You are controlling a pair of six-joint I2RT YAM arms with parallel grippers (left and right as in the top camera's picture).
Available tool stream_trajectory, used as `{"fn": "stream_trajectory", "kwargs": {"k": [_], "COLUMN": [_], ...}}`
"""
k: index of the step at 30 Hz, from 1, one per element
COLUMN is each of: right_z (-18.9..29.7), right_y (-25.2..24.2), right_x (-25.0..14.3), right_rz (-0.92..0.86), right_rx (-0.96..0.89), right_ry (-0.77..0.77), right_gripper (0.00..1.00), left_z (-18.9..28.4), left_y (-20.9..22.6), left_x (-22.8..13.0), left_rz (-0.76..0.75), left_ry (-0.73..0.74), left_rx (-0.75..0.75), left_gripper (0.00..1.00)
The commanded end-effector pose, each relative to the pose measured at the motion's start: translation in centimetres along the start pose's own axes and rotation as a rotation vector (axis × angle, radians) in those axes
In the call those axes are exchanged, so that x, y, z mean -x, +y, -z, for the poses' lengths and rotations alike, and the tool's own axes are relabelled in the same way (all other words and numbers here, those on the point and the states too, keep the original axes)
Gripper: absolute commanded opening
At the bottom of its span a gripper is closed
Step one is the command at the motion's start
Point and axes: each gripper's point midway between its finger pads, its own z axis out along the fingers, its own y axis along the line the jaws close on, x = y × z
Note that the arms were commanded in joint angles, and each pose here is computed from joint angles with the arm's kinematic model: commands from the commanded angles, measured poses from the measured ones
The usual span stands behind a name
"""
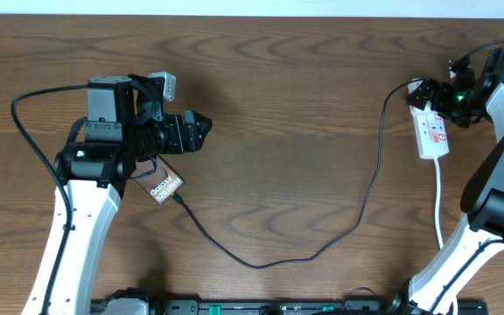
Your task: Plug charger to phone and switch on socket
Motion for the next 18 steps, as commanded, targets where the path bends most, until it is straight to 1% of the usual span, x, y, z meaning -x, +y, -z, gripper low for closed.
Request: {"fn": "stream_trajectory", "kwargs": {"k": [1, 8, 12, 13, 15, 18], "right_z": [-2.0, -2.1, -2.2, -2.2, -2.1, -0.8], "right_y": [2.4, 3.3, 3.6, 3.5, 2.2, 0.6], "right_x": [-1.5, -3.0, -3.1, -3.1, -3.3, -3.8], "right_rz": [-0.029, -0.07, -0.079, -0.079, -0.111, -0.144], "right_rx": [0.095, 0.112, 0.117, 0.107, 0.029, -0.065], "right_ry": [0.069, 0.131, 0.136, 0.136, 0.145, 0.159], "right_gripper": [0.99, 0.99, 0.99, 0.99, 0.99, 0.99], "left_z": [0.0, 0.0, 0.0, 0.0, 0.0, 0.0], "left_y": [0.2, 0.1, 0.1, 0.1, 0.1, 0.1], "left_x": [-0.1, 0.1, 0.1, 0.1, 0.1, 0.1], "left_rz": [-0.017, -0.022, -0.022, -0.022, -0.022, -0.022], "left_ry": [0.001, -0.007, -0.007, -0.007, -0.007, -0.007], "left_rx": [0.012, 0.01, 0.011, 0.011, 0.011, 0.011], "left_gripper": [0.79, 0.79, 0.79, 0.79, 0.79, 0.79]}}
